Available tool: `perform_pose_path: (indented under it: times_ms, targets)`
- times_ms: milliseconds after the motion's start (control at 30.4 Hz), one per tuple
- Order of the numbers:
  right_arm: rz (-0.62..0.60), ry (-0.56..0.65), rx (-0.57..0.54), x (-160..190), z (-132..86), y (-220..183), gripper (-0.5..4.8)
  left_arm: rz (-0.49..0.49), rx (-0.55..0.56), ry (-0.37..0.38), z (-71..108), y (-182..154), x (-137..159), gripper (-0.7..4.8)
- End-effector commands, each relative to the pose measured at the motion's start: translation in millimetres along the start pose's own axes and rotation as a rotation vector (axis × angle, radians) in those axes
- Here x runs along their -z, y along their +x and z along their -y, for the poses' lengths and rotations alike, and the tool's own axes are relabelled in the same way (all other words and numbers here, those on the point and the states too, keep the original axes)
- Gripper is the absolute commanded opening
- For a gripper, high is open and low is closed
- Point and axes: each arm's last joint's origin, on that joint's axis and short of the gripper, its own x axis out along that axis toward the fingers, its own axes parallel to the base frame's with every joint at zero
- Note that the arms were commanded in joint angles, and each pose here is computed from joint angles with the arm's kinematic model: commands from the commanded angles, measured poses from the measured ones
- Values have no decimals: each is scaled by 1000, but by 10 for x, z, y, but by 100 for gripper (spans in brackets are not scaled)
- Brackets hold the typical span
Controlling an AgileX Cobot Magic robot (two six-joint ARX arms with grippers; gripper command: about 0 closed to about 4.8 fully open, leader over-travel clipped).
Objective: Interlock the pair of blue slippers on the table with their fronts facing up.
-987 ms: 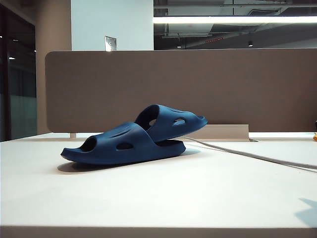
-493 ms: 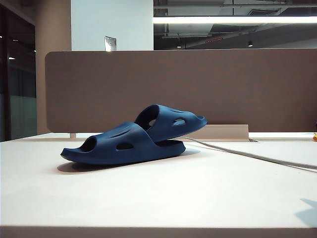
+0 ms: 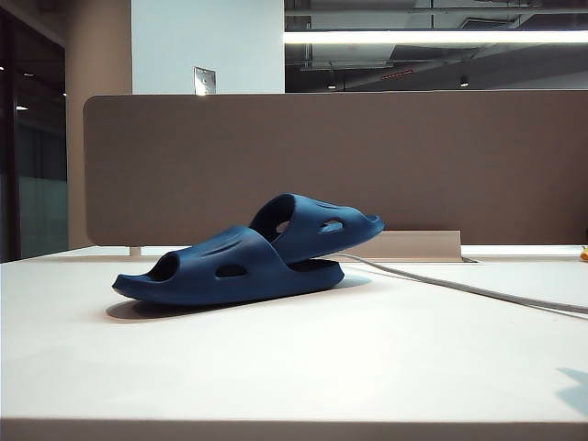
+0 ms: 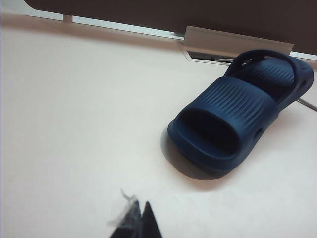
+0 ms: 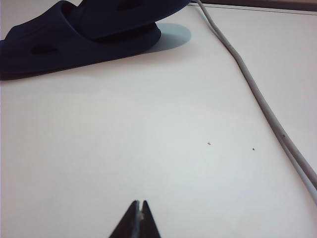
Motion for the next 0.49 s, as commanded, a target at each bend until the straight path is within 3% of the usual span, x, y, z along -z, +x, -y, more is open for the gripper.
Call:
perform_pose_path:
  times_ms: [33,263,493]
  targets:
    - [11,7,2,-8,-1,0,0,-6,-6,2,-2,1,7,-6]
    - [22,11,0,-16,0,-8,0,-1,-147,0,-44,-2,15,-5]
    - [118,51,36,-91,67,-49,0,-4,-157,0,-47,-3,20,-5]
